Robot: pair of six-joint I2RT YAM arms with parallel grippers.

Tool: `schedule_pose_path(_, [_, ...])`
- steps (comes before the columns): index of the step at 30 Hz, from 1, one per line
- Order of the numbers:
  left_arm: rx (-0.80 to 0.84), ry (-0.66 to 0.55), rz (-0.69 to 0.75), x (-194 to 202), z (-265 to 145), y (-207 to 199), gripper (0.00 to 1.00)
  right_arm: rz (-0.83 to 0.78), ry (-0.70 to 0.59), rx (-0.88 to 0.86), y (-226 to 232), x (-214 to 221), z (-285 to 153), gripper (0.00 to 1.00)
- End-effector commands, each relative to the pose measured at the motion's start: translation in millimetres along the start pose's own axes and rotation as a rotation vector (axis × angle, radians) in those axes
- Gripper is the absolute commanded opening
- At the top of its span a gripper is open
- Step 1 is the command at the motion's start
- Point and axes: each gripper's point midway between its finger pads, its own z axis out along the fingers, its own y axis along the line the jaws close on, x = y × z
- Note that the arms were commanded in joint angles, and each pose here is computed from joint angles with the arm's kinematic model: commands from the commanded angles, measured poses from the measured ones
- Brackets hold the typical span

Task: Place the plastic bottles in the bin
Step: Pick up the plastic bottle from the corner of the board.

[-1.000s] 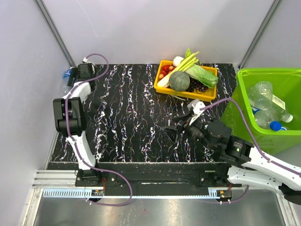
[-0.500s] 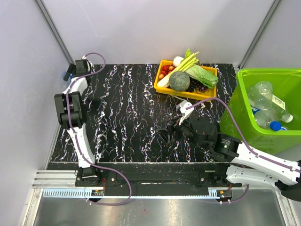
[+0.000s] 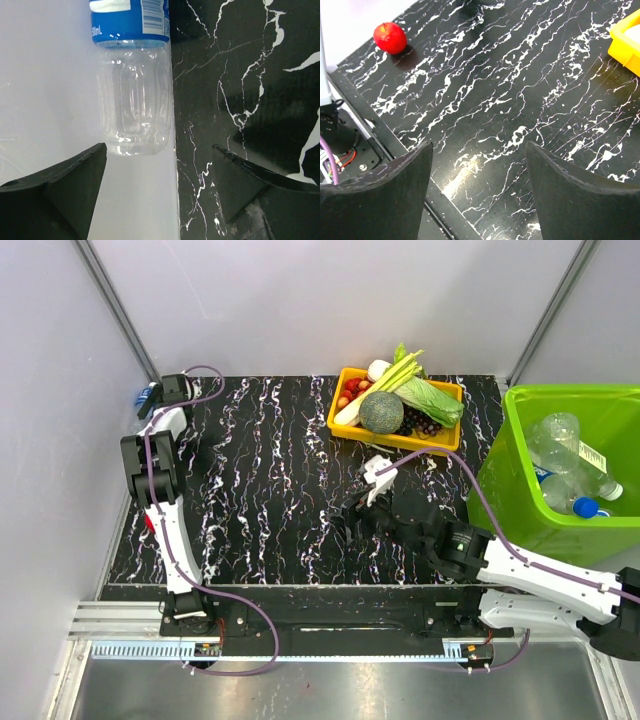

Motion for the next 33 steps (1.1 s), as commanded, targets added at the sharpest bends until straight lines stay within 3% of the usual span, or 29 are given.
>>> schedule_pose_path(1, [-0.071,-0.049,0.005,-21.0,1.4,30.8,0.88,-0.033,-0.033,0.022,-2.1,-7.1,9.2,0.80])
schedule_pose_path(17, [-0.198,0.010,0.053,0.4,25.7,56.7,0.85,-0.098,-0.024,0.035,-5.7,0.9,19.2,0.84])
schedule_pose_path(24, [-0.162,0.032,0.089,9.1,40.4,36.0,0.84,-0.112,-0.059,0.034,-4.6,-7.0,22.6,0.86])
schedule_pose_path(29, [-0.161,0.056,0.135,13.7,46.7,24.8,0.79,-0.116,-0.053,0.018,-0.7,-6.6,26.0,0.86])
schedule_pose_path(33, [-0.163,0.043,0.141,9.1,44.2,26.0,0.68,-0.122,-0.047,0.010,1.5,-6.6,28.6,0.87])
